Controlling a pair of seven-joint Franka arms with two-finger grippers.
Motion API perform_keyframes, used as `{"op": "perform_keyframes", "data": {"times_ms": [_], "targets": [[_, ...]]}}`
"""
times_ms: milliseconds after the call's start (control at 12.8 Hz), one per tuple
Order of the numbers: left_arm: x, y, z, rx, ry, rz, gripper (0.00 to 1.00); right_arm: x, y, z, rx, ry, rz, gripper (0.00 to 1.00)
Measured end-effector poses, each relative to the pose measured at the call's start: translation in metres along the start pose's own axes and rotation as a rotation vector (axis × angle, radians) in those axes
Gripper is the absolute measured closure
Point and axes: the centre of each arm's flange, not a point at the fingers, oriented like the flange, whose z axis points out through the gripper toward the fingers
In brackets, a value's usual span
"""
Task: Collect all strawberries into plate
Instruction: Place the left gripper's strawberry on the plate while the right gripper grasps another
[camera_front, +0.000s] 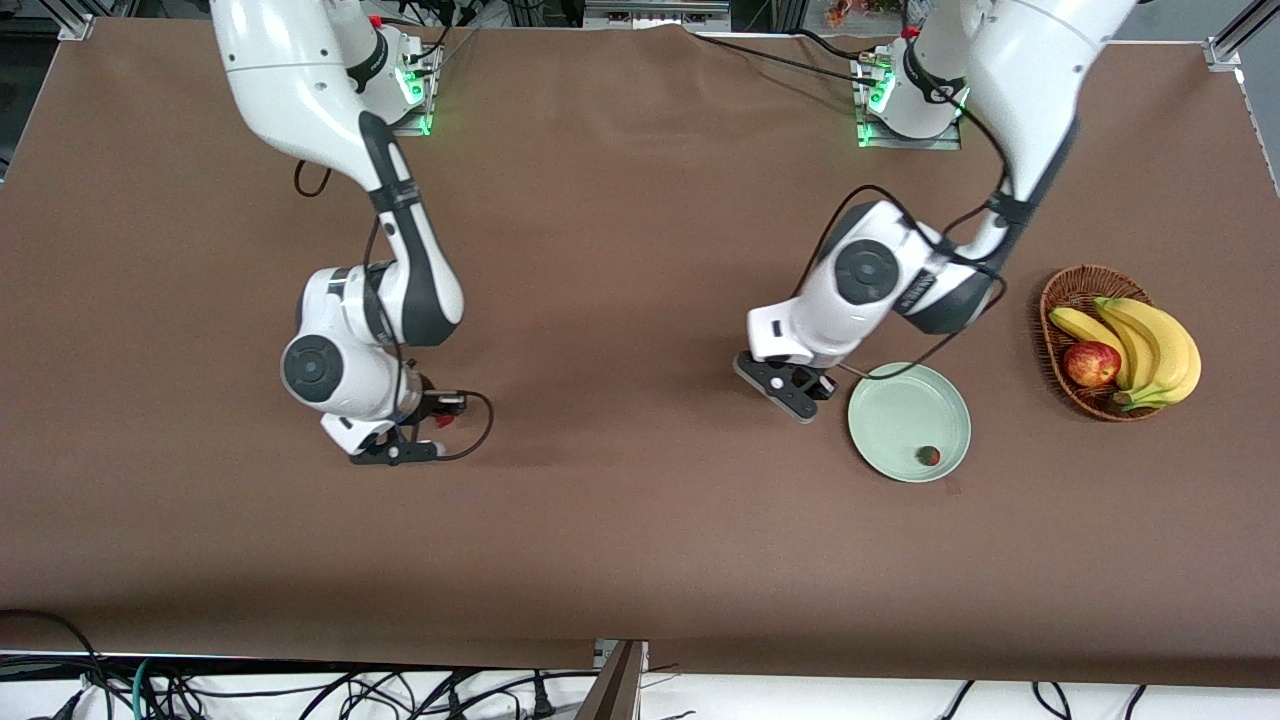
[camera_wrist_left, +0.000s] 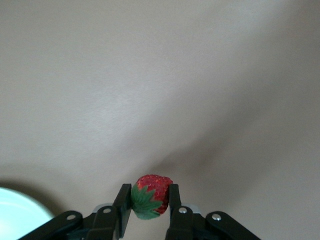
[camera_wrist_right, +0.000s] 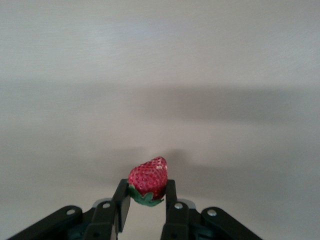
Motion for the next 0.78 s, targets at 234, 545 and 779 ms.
{"op": "perform_keyframes", "data": {"times_ms": [234, 545, 779], "targets": [[-0.026, -0.06, -0.022, -0.071, -0.004, 0.066, 0.66, -0.03, -0.102, -0.015, 0.016, 0.027, 0.128, 0.67], [-0.058, -0.115, -0.032, -0.178, 0.026, 0.169, 0.66, -0.084, -0.221, -0.006, 0.065, 0.052, 0.265, 0.67], [-0.076, -0.145, -0.035, -0.192, 0.043, 0.228, 0.66, -0.118, -0.295, 0.026, 0.206, 0.094, 0.404, 0.67]]}}
